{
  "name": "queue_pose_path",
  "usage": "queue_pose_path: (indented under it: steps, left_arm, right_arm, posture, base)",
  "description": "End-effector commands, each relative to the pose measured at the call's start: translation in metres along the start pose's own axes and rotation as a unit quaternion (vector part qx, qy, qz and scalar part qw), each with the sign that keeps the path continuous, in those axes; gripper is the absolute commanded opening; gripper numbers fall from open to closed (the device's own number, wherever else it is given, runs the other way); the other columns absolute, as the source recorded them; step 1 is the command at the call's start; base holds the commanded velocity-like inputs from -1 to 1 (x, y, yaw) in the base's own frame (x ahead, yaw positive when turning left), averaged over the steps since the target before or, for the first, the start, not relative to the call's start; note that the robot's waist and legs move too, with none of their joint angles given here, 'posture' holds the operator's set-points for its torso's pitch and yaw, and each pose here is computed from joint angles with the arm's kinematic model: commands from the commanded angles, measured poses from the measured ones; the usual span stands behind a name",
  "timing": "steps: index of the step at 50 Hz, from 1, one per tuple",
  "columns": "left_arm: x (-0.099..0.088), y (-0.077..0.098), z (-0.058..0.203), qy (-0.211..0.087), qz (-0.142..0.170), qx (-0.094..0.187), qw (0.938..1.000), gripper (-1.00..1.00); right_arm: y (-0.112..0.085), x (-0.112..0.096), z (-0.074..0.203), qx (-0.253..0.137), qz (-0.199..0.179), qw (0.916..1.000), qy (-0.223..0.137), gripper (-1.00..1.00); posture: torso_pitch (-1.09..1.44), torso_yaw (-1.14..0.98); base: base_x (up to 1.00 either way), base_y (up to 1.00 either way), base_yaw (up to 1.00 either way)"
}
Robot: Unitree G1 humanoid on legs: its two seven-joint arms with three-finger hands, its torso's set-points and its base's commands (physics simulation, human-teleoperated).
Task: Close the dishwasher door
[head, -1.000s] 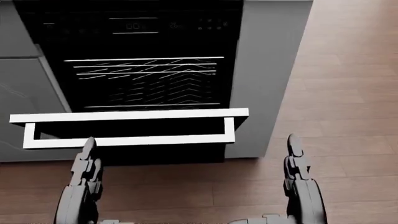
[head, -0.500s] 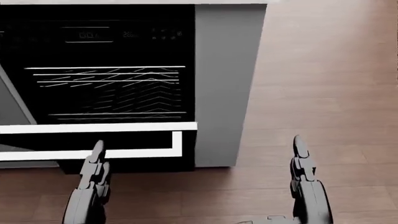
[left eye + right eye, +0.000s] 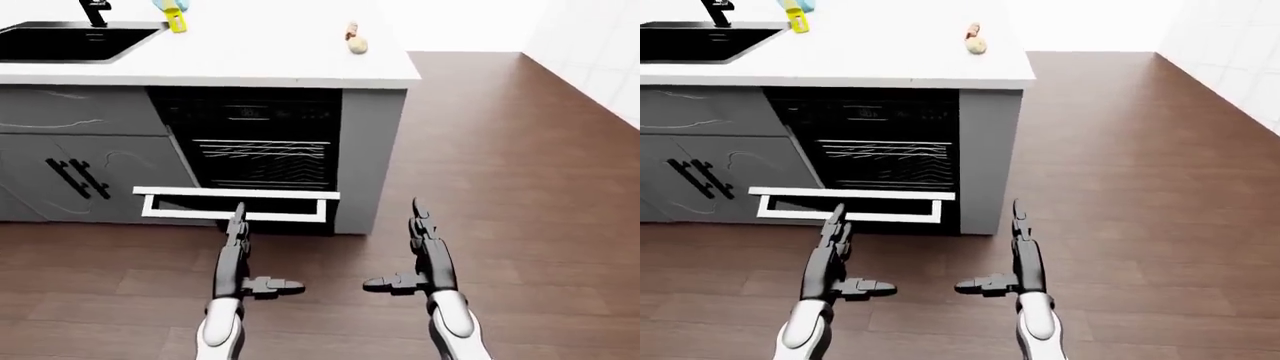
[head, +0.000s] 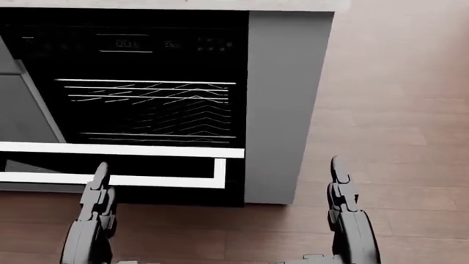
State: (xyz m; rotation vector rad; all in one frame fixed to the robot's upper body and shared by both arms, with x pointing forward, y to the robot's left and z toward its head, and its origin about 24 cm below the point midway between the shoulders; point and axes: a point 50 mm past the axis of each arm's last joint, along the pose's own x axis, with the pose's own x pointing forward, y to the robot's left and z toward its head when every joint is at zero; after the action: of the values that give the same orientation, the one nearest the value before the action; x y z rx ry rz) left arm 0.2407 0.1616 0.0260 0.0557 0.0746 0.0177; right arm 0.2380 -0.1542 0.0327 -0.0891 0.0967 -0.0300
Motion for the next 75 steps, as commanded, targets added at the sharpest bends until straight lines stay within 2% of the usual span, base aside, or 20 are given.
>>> queue_pose_path:
  steps: [1,23,75]
  left_arm:
    - [0.0032,-0.0046,0.0193,-0.049,-0.008,-0.002,0.9987,1.00]
    - [0.0016,-0.0066,0.0175,-0.049,-0.011,-0.002,0.9988,1.00]
    - [0.0004,-0.0083,0.0164,-0.048,-0.013,0.001,0.9988,1.00]
  right_arm:
    - [-0.0060,0.0020,0.0145,-0.003,-0.011,0.9991,-0.040,1.00]
    - [-0.0052,0.0013,0.0156,-0.002,-0.009,0.9991,-0.042,1.00]
    - [-0.0064,-0.0043,0.0172,0.000,-0.009,0.9988,-0.048,1.00]
  posture:
    - [0.00,0.00]
    - [0.00,0.00]
    - [0.00,0.00]
  base:
    - [0.00,-0.31,0.00]
    - [0.00,-0.37,0.00]
    - [0.00,0.00,0.15]
